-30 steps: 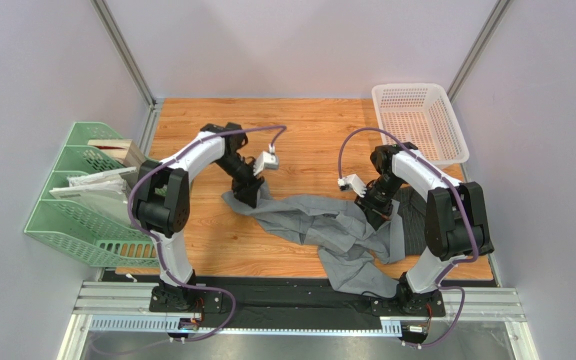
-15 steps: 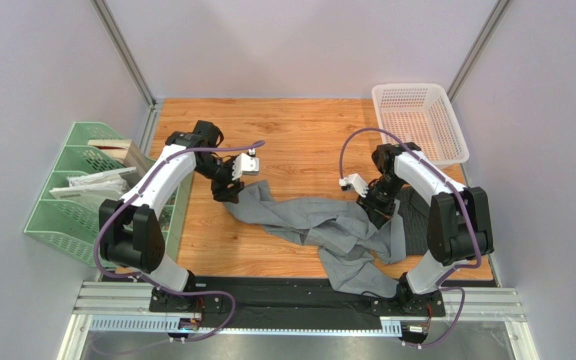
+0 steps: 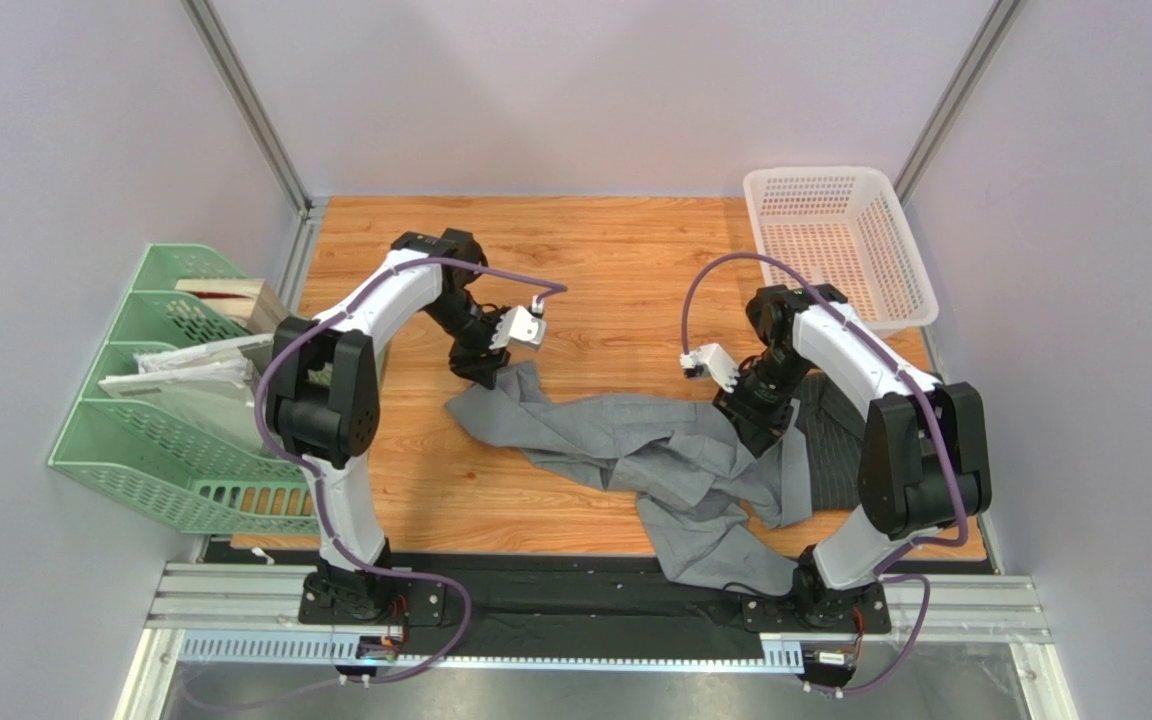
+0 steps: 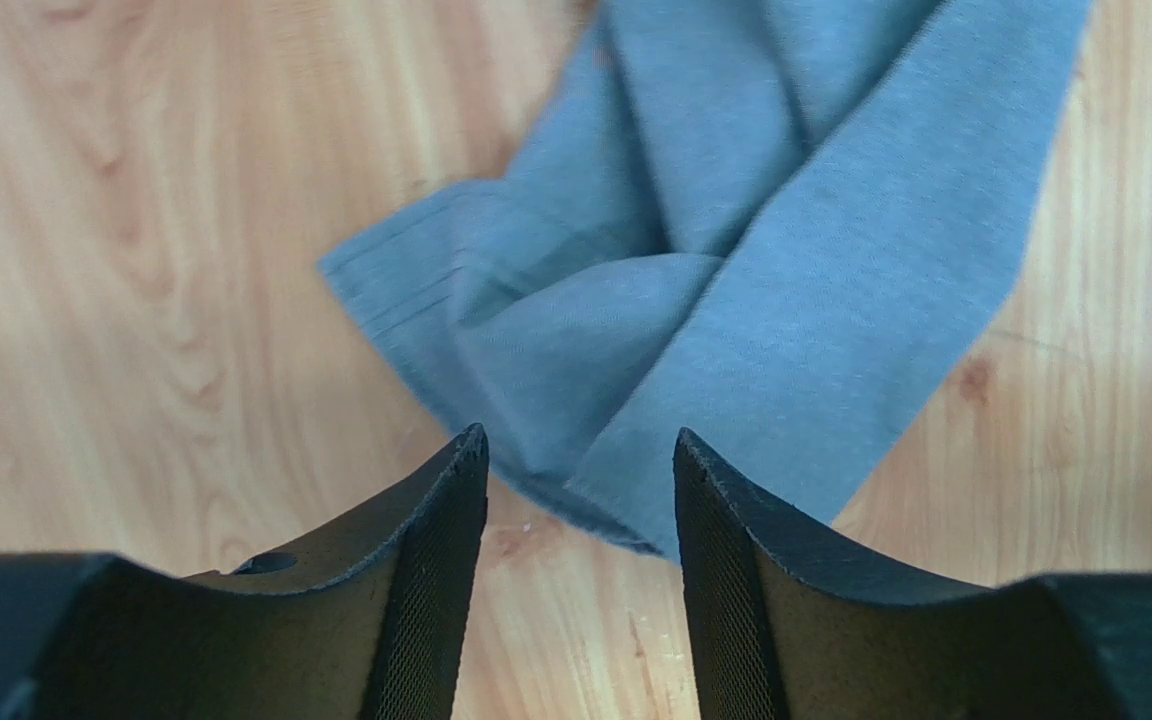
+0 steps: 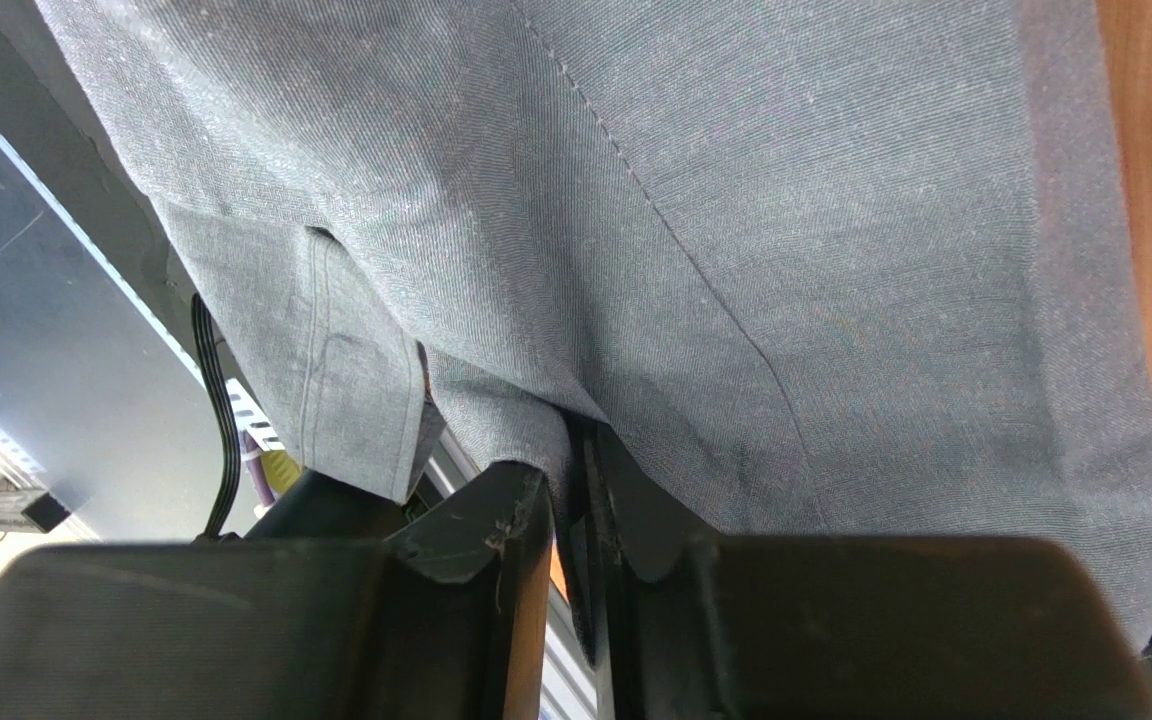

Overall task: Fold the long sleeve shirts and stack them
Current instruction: Flatten the shirt out

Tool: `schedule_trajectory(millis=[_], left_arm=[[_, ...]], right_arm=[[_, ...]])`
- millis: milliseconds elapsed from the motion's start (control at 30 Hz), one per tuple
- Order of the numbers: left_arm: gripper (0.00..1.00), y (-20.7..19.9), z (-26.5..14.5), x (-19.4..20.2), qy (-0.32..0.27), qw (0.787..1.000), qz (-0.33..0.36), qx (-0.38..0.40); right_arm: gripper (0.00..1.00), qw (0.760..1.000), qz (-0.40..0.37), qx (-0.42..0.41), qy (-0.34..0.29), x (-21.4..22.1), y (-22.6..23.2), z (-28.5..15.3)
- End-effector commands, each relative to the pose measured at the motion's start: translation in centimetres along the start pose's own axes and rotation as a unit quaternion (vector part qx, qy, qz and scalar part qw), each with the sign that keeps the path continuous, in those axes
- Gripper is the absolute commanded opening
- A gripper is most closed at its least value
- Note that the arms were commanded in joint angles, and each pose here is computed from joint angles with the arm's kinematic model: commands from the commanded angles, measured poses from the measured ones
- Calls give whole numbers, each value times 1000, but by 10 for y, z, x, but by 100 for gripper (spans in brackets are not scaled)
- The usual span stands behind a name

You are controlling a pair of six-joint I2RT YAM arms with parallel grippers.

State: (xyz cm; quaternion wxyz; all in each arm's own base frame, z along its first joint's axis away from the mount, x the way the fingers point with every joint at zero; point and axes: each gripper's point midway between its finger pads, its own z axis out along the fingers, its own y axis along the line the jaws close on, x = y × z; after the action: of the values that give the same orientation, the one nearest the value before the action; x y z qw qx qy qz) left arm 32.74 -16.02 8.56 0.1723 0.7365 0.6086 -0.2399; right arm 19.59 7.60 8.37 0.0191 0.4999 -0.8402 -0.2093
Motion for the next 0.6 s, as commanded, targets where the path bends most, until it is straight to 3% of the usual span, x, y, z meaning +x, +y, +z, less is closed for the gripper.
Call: schedule_trajectory(millis=[0, 67, 233, 400, 567], left_arm=[[54, -21, 6, -6, 0, 997, 56, 54], [54, -25, 8, -7, -2, 996, 56, 64], [55, -26, 18, -1, 11, 996, 46, 78], [54, -23, 28, 8, 20, 995, 41, 84], [33, -32, 24, 6, 18, 995, 32, 95]], right_arm=[[18, 999, 33, -31, 29, 15, 32, -19], [17, 999, 33, -27, 28, 15, 31, -19], [1, 998, 35, -33, 35, 16, 31, -19], [0, 998, 33, -33, 36, 15, 31, -22], [0, 998, 32, -29, 38, 16, 29, -24]])
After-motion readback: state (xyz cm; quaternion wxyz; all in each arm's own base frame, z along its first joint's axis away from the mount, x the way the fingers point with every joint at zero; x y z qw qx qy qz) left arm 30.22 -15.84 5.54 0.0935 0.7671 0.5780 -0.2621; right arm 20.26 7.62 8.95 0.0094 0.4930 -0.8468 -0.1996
